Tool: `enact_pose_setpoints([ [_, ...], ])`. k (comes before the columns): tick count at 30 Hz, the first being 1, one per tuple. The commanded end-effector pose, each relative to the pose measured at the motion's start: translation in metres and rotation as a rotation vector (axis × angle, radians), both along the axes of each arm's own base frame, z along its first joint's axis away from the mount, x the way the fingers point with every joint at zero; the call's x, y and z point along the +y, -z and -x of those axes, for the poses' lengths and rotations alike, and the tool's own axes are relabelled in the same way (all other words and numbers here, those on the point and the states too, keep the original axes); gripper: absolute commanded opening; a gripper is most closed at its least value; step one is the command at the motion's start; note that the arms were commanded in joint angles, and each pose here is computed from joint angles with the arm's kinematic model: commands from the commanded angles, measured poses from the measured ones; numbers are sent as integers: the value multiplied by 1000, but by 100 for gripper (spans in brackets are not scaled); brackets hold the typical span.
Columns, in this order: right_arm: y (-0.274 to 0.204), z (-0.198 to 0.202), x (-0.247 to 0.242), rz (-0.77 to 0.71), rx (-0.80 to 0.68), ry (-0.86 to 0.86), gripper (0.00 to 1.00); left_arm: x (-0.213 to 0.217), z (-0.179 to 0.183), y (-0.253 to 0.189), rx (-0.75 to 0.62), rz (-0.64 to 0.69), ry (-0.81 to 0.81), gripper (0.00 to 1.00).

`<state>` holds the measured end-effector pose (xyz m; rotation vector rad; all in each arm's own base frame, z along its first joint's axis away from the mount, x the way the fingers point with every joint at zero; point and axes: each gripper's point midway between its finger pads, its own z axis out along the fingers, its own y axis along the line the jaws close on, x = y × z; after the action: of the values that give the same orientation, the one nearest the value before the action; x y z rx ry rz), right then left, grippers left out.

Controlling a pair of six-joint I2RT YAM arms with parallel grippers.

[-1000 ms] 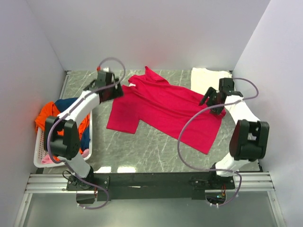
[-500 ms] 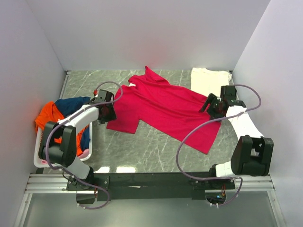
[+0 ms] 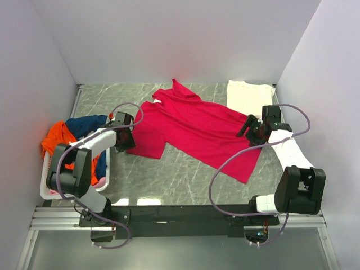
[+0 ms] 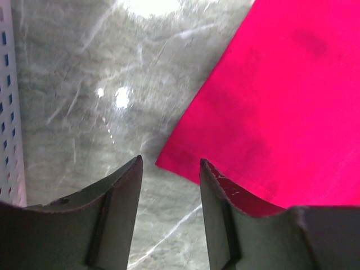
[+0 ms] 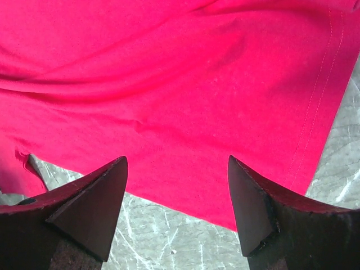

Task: Fold and stack the t-shirts
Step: Flatten the tshirt out

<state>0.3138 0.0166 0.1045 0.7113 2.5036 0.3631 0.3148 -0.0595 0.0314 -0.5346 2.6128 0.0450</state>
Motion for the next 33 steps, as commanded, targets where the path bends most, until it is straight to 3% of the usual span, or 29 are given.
enact_pose_setpoints([
  [1,-13,-2,-1,19,-52,-6,78,-1,-10,1,-35,16,-4,50],
  [14,-12,3,-4,28,-49,16,78,-2,-3,25,20,36,1,39],
  [17,-6,11,-7,44,-28,30,78,-4,3,33,45,44,13,28],
  [18,0,17,-7,46,-8,32,78,-5,3,33,47,47,17,16],
  [21,9,30,-10,60,28,60,78,-7,2,27,41,55,32,1],
  [27,31,68,-22,116,139,147,78,-2,-23,-12,-58,173,10,1],
  [33,42,98,-14,71,204,201,73,1,-51,-51,-165,243,37,1],
])
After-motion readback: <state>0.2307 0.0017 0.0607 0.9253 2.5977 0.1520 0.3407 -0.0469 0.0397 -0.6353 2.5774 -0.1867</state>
